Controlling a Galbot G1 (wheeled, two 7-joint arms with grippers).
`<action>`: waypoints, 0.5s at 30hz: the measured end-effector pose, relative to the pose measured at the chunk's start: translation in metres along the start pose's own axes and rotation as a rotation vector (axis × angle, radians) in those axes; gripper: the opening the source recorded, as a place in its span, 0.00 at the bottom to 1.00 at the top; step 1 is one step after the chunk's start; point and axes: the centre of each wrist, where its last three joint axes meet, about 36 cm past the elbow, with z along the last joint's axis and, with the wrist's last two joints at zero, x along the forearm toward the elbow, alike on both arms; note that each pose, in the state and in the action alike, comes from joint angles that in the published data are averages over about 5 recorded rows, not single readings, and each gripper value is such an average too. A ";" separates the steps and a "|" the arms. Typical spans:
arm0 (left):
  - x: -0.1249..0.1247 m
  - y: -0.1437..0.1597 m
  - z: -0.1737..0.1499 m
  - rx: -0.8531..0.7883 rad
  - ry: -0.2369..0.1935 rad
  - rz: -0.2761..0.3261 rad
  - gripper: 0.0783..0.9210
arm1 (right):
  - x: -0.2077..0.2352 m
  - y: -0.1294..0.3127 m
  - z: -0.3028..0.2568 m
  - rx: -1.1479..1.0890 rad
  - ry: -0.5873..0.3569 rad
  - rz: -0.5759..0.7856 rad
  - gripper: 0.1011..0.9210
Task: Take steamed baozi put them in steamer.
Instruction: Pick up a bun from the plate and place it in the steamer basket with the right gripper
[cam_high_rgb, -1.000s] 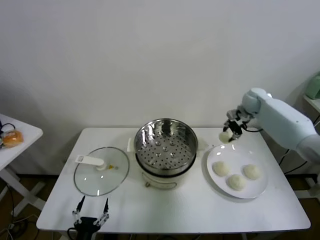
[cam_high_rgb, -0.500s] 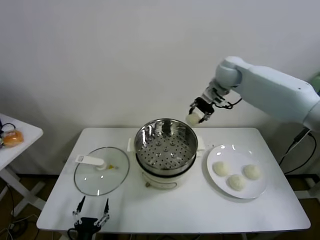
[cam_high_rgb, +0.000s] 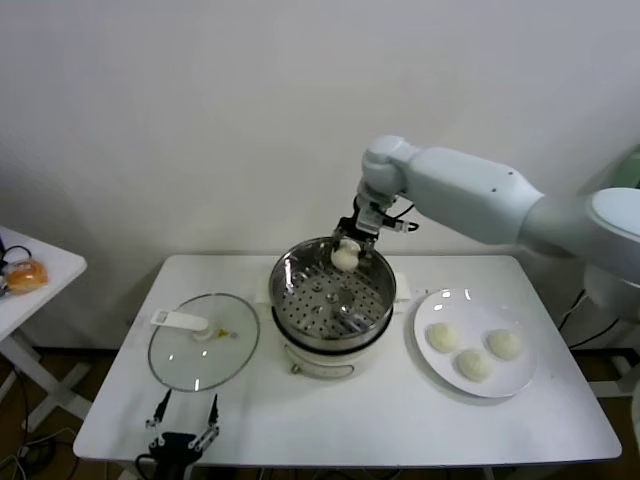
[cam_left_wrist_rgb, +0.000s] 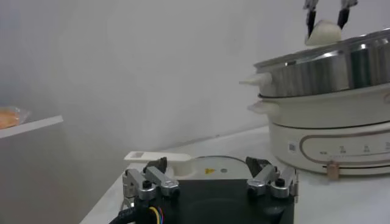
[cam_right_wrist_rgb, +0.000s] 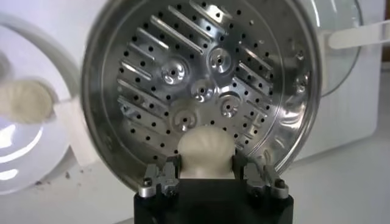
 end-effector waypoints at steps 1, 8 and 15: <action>0.000 0.000 0.000 -0.001 0.001 0.000 0.88 | -0.004 -0.002 0.001 0.009 -0.001 -0.001 0.57; 0.000 0.000 0.003 -0.008 0.003 0.001 0.88 | -0.027 -0.009 0.006 0.047 -0.013 -0.002 0.57; 0.000 -0.001 0.005 -0.009 0.004 0.003 0.88 | -0.043 -0.013 0.008 0.061 -0.021 -0.004 0.59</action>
